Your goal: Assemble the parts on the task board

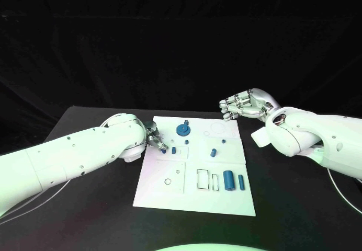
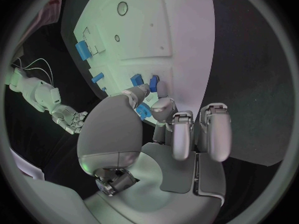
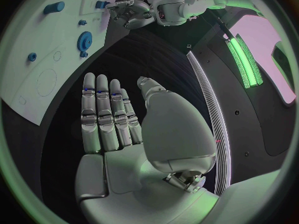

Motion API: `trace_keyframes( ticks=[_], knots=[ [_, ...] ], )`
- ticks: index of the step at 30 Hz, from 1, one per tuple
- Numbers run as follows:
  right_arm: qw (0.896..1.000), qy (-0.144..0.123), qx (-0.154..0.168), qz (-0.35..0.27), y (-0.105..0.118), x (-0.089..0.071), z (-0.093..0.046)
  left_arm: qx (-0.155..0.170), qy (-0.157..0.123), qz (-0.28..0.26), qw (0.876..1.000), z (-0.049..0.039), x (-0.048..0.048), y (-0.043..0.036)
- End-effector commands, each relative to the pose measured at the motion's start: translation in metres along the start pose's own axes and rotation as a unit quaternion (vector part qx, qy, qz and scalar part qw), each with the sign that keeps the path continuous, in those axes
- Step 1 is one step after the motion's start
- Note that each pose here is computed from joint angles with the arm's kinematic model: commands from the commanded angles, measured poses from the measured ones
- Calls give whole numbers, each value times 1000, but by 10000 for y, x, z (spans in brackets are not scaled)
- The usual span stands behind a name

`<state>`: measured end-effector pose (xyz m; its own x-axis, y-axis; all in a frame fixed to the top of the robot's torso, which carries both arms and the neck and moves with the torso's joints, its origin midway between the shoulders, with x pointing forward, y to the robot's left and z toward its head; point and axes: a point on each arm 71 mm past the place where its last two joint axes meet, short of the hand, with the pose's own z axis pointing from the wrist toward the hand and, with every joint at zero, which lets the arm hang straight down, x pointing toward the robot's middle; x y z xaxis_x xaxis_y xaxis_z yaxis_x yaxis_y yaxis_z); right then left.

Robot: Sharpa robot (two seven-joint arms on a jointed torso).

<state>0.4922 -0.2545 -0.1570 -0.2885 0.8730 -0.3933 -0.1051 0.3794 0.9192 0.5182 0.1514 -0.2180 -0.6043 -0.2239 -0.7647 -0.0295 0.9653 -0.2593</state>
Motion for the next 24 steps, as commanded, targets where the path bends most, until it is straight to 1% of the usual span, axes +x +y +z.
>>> trace_keyframes(
  ticks=[1,12,24],
  knots=[
    [1000,7,-4,1,7,15,-4,0,14,15,1000,8,58,-12],
    [1000,7,-4,1,6,11,-9,-2,2,24,1000,11,36,3],
    [1000,8,-5,1,8,15,-8,3,-7,23,1000,2,34,-37]
  ],
)
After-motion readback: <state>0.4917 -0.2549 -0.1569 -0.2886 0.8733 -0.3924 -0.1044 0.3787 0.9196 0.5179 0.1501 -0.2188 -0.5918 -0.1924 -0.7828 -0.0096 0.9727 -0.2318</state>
